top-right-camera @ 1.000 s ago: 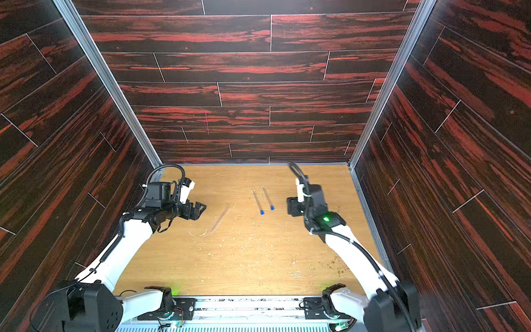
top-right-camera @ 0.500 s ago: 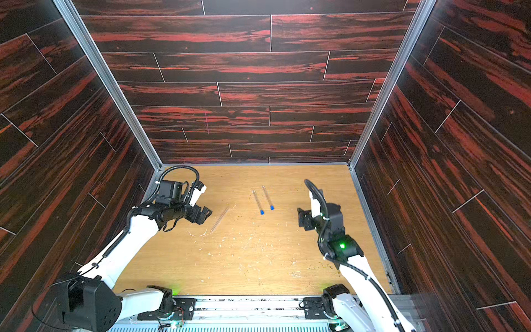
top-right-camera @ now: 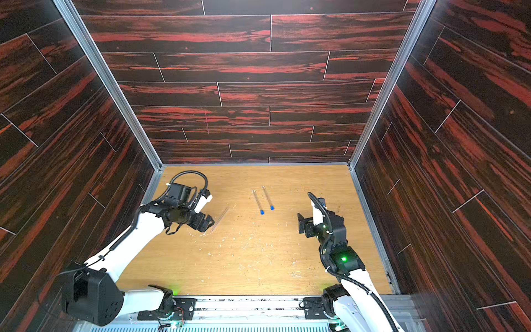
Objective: Insert stoppers into test tubes
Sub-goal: Pick up the test tube at the center of the board.
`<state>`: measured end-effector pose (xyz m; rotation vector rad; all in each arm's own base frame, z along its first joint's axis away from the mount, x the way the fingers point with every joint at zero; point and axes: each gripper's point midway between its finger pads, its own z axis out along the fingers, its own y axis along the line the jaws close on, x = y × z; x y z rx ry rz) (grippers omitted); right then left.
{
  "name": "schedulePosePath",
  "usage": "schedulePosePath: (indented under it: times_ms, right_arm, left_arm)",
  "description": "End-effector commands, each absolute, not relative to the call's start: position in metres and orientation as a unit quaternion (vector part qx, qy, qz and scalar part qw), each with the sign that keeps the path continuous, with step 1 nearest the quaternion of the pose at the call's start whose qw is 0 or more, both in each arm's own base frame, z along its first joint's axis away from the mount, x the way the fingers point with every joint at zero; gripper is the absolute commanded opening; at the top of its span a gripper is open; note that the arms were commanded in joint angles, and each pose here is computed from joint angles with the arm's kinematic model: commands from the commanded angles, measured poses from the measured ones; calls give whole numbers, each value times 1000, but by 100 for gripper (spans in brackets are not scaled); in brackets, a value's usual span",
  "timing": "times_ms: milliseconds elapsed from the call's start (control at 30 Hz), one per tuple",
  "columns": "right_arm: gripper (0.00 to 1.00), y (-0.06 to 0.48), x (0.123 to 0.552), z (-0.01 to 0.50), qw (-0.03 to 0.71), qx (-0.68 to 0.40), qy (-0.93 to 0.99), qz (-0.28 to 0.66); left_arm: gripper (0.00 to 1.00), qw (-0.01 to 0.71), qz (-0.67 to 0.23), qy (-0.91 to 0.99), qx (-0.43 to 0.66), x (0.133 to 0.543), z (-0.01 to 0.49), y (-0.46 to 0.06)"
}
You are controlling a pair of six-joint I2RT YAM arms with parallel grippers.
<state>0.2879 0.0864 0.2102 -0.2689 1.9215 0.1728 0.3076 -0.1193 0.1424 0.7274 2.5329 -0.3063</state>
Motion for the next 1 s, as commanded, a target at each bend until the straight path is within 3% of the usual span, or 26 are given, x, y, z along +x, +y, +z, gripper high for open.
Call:
schedulePosePath:
  times_ms: [0, 433, 667, 967]
  right_arm:
    - [95, 87, 291, 214, 567, -116, 812, 74]
    - [95, 87, 291, 212, 563, -117, 815, 70]
    - [95, 89, 292, 210, 559, -118, 817, 75]
    - [95, 89, 291, 213, 561, -117, 815, 80]
  left_arm:
    - [89, 196, -95, 937, 271, 302, 125, -117]
    - [74, 158, -29, 931, 328, 313, 104, -138]
    - [64, 158, 4, 940, 302, 346, 98, -142]
    - [57, 115, 1, 958, 262, 356, 63, -149]
